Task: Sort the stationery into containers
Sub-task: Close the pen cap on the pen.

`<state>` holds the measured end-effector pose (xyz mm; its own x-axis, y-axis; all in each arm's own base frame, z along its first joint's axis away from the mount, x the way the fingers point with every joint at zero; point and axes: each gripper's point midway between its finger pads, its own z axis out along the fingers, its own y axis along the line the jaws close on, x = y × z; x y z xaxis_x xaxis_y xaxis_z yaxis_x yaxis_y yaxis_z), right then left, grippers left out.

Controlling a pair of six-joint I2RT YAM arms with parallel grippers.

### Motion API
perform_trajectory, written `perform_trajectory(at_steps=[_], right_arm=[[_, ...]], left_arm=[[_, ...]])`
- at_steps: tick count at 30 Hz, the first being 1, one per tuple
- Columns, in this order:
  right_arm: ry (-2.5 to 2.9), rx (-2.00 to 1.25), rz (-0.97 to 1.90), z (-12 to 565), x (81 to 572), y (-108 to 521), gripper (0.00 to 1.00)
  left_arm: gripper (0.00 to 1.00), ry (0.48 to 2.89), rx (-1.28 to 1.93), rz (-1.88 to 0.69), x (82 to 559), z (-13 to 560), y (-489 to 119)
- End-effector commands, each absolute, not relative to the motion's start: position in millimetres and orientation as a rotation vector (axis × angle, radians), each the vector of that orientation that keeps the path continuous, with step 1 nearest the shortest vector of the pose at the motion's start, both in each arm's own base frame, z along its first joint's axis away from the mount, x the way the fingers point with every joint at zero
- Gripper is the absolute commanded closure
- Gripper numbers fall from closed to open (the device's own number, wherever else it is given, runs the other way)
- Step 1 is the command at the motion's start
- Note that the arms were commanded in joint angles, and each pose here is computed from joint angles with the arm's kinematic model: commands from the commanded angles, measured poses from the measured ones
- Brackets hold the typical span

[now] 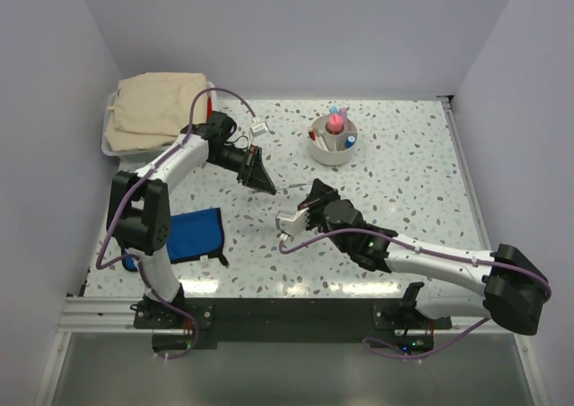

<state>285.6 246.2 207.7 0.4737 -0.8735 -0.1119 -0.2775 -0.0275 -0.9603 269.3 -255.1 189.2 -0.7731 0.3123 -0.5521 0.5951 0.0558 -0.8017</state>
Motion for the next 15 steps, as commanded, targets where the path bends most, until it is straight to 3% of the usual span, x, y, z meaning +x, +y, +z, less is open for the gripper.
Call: perform_trajectory(at_steps=[1, 15], right_arm=[[1.032, -1.524, -0.627, 222.9, 285.8, 249.2, 1.0], [1.05, -1.517, -0.606, 219.1, 287.4, 254.3, 1.0]], left_arm=[[1.0, 2.039, 0.958, -1.798, 271.4, 200.8, -260.2], [1.0, 2.032, 0.97, -1.799, 270.7, 201.4, -262.2]])
